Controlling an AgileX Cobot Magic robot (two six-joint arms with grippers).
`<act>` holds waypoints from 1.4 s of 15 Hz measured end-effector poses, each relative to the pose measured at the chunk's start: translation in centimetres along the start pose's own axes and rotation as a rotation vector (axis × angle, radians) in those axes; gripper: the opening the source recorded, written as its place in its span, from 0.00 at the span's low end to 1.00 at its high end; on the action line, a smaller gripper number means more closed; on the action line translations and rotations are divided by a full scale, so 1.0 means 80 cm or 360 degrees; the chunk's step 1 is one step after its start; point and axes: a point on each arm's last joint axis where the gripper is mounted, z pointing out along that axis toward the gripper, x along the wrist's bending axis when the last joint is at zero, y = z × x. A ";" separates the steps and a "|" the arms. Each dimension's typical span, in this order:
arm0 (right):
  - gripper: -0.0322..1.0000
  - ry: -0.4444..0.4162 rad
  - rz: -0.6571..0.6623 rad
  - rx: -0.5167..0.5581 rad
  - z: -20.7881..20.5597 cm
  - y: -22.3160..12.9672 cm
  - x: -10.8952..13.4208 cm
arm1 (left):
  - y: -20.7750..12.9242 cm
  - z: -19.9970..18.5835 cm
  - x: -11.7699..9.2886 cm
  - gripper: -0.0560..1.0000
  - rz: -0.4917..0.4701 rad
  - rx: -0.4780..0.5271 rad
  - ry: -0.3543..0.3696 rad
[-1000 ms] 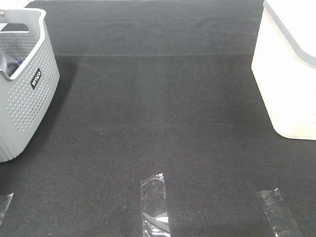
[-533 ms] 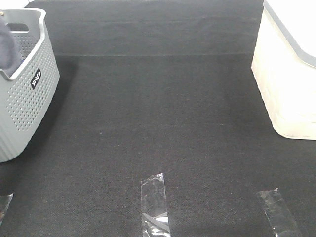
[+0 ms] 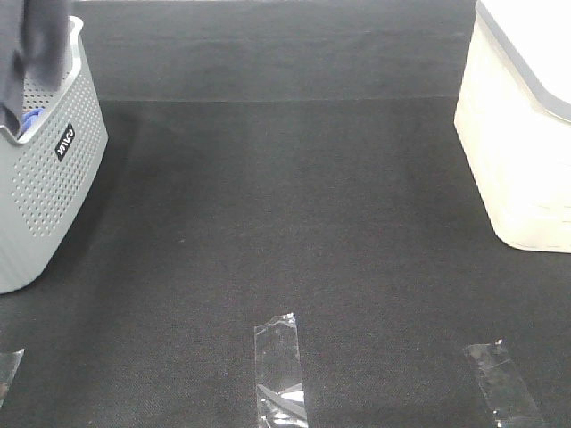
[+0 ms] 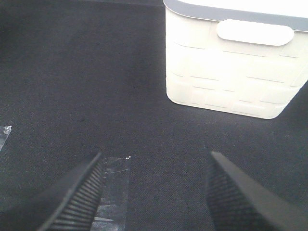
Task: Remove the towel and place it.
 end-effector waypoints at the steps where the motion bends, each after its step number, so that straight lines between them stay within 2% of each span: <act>1: 0.60 0.0000 0.0000 0.0000 0.000 0.000 0.000 | 0.009 -0.012 -0.022 0.05 0.0029 -0.0073 -0.0122; 3: 0.60 0.0000 0.0000 0.0000 0.000 0.000 0.000 | 0.017 -0.024 -0.065 0.05 0.0042 -0.0132 -0.0386; 5: 0.60 0.0003 0.0001 0.0019 0.002 0.001 0.000 | 0.015 -0.032 -0.108 0.05 0.0091 -0.0108 -0.0633; 8: 0.60 0.0088 0.0038 0.0132 0.013 0.012 0.005 | 0.003 -0.052 -0.171 0.05 0.0263 0.0011 -0.0938; 9: 0.60 0.0168 0.0048 0.0166 0.021 0.022 0.010 | -0.005 -0.062 -0.194 0.05 0.0352 0.0085 -0.1043; 12: 0.60 0.0501 -0.0007 0.0124 0.044 0.051 0.030 | -0.018 -0.078 -0.224 0.05 0.0454 0.0220 -0.1179; 14: 0.61 0.0735 -0.0070 0.0108 0.063 0.069 0.044 | -0.022 -0.087 -0.239 0.05 0.0498 0.0243 -0.1239; 16: 0.70 0.0942 -0.0084 0.0150 0.086 0.083 0.055 | -0.022 -0.097 -0.250 0.05 0.0521 0.0232 -0.1289; 18: 0.78 0.1072 -0.0157 0.0207 0.114 0.091 0.060 | -0.019 -0.111 -0.252 0.05 0.0513 0.0204 -0.1349; 20: 0.80 0.1190 -0.0171 0.0244 0.151 0.098 0.064 | -0.012 -0.129 -0.249 0.05 0.0479 0.0160 -0.1423; 21: 0.80 0.1232 -0.0176 0.0208 0.165 0.102 0.066 | -0.011 -0.134 -0.249 0.05 0.0472 0.0151 -0.1442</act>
